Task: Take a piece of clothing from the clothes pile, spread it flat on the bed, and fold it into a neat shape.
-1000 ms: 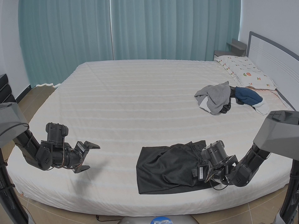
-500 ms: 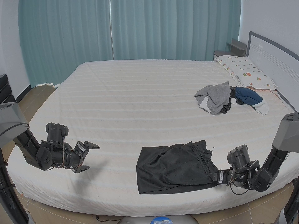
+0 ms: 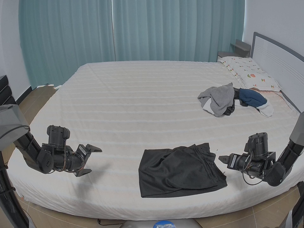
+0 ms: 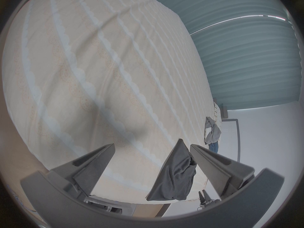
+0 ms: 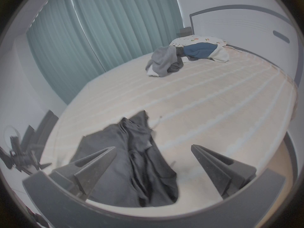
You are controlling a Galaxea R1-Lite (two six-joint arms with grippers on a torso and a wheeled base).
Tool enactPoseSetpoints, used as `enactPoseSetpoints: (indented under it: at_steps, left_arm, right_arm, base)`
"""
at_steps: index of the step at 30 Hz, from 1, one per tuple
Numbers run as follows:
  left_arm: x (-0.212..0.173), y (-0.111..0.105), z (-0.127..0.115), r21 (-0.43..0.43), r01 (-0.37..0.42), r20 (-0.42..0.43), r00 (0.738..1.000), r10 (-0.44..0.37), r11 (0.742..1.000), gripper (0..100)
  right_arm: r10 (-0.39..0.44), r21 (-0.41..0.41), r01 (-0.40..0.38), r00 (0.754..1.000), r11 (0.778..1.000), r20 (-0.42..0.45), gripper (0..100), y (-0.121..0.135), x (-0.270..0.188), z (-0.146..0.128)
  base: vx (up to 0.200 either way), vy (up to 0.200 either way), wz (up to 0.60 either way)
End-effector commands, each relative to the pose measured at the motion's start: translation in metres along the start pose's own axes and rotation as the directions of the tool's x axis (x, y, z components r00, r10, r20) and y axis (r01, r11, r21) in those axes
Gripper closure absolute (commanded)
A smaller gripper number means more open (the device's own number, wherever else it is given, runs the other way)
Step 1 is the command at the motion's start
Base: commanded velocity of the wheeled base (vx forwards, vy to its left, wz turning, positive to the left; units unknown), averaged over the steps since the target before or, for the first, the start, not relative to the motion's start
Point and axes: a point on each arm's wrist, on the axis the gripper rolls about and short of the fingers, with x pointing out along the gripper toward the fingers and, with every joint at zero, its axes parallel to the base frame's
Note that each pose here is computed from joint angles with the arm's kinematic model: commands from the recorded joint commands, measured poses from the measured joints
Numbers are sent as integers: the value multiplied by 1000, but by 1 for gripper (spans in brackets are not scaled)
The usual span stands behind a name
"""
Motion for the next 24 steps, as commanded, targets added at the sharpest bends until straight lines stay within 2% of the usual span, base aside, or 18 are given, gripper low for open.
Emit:
enactPoseSetpoints:
  at_steps: [1, 5, 6, 8, 12, 16, 24]
  left_arm:
    - [1, 0, -1, -1, -2, -1, 1000, 2, 1000, 0]
    - [1, 0, -1, 0, -2, 0, 1000, 2, 1000, 0]
    - [1, 0, -1, 0, -2, 0, 1000, 2, 1000, 0]
    - [1, 0, -1, 1, -2, -1, 1000, 2, 1000, 0]
    - [3, -2, -5, 9, -2, -12, 1000, 2, 1000, 0]
    - [4, -3, -7, 16, -9, -4, 1000, 9, 1000, 0]
    - [10, -2, -9, 24, -29, 5, 1000, 29, 999, 0]
  right_arm:
    - [100, 69, -101, 995, 993, 10, 0, 29, 25, 7]
    - [150, 102, -147, 988, 984, -25, 0, 38, 49, 3]
    - [194, 123, -187, 980, 975, -44, 0, 42, 59, 3]
    - [216, 132, -208, 975, 969, -57, 0, 42, 63, 3]
    - [307, 143, -291, 946, 946, -106, 0, 48, 88, 1]
    - [315, 142, -299, 943, 944, -109, 0, 55, 111, 1]
    - [292, 153, -275, 950, 949, -107, 0, 49, 136, 5]
  base:
    - [0, 0, 0]
    - [0, 0, 0]
    - [0, 0, 0]
    - [0, 0, 0]
    - [0, 0, 0]
    - [0, 0, 0]
    - [0, 0, 0]
